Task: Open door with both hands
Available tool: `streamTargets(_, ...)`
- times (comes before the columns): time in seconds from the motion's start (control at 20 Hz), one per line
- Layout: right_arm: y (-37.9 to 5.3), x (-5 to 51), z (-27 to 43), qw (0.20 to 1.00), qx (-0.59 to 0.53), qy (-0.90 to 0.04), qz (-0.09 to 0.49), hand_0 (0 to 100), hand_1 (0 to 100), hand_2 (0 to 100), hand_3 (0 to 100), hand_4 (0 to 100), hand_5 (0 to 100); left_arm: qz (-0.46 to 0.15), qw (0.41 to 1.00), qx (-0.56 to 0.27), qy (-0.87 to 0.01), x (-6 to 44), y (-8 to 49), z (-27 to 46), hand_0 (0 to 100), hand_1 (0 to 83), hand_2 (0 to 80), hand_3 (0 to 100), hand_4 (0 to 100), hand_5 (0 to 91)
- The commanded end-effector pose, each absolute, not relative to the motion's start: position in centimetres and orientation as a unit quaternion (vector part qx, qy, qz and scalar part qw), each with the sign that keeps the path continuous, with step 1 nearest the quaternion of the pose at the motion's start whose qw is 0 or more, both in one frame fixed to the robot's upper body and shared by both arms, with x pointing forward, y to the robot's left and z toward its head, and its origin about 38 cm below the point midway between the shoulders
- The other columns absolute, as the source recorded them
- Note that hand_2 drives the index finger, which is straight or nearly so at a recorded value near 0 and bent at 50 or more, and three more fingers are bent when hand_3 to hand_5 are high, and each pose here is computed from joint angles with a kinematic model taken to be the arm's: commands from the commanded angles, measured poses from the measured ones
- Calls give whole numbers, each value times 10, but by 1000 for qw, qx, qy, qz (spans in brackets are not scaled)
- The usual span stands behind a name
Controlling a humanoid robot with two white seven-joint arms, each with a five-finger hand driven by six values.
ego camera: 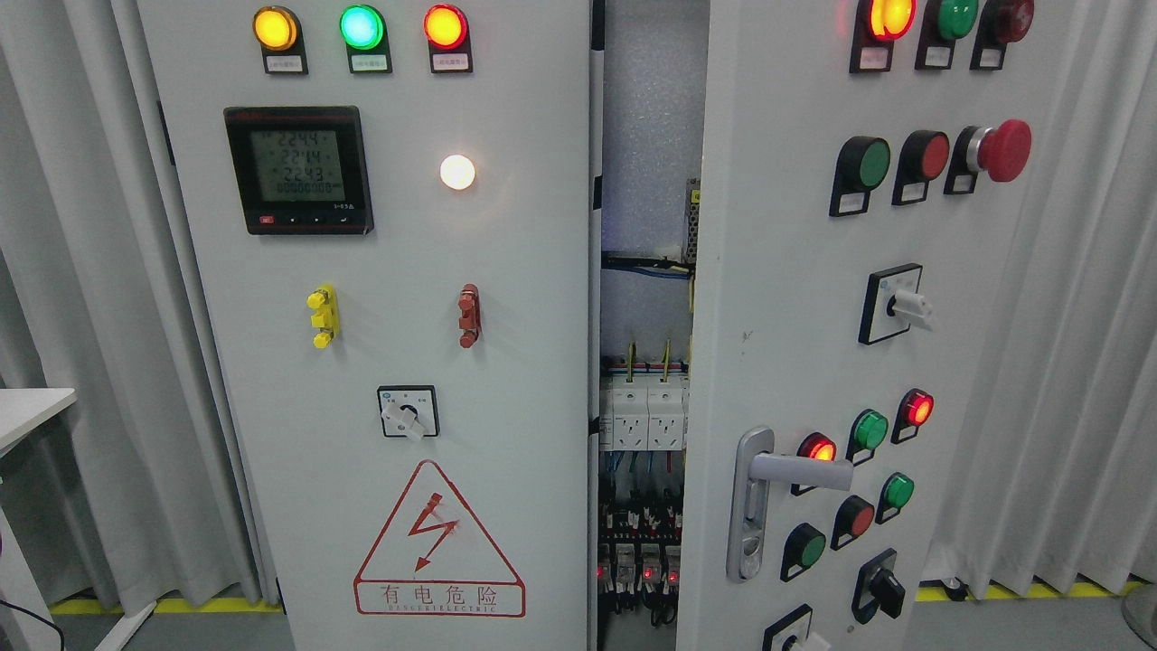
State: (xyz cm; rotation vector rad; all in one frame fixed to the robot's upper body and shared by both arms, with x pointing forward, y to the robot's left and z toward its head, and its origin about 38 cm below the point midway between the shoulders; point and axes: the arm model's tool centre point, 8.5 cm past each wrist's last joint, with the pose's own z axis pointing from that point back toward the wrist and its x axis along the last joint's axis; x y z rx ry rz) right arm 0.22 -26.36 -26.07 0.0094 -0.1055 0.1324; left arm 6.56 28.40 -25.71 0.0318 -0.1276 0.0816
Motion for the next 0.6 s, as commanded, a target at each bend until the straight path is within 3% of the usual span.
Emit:
streamTargets(0.0, -264, 22, -260, 996, 3, -68, 64, 218, 0, 0, 0, 0, 0, 41, 996, 20, -72, 71, 289, -256, 295, 0, 26, 27, 38, 0)
streamTargets(0.25, -264, 22, -260, 996, 3, -68, 64, 218, 0, 0, 0, 0, 0, 39, 995, 23, -89, 78, 294, -255, 295, 0, 27, 27, 39, 0)
streamTargets(0.4, -264, 22, -260, 996, 3, -68, 64, 218, 0, 0, 0, 0, 0, 21, 986, 5, -168, 116, 306, -245, 295, 0, 27, 27, 38, 0)
streamTargets(0.55, -264, 22, -260, 996, 3, -68, 64, 218, 0, 0, 0, 0, 0, -38, 958, -89, -270, 160, 313, -214, 296, 0, 27, 27, 38, 0)
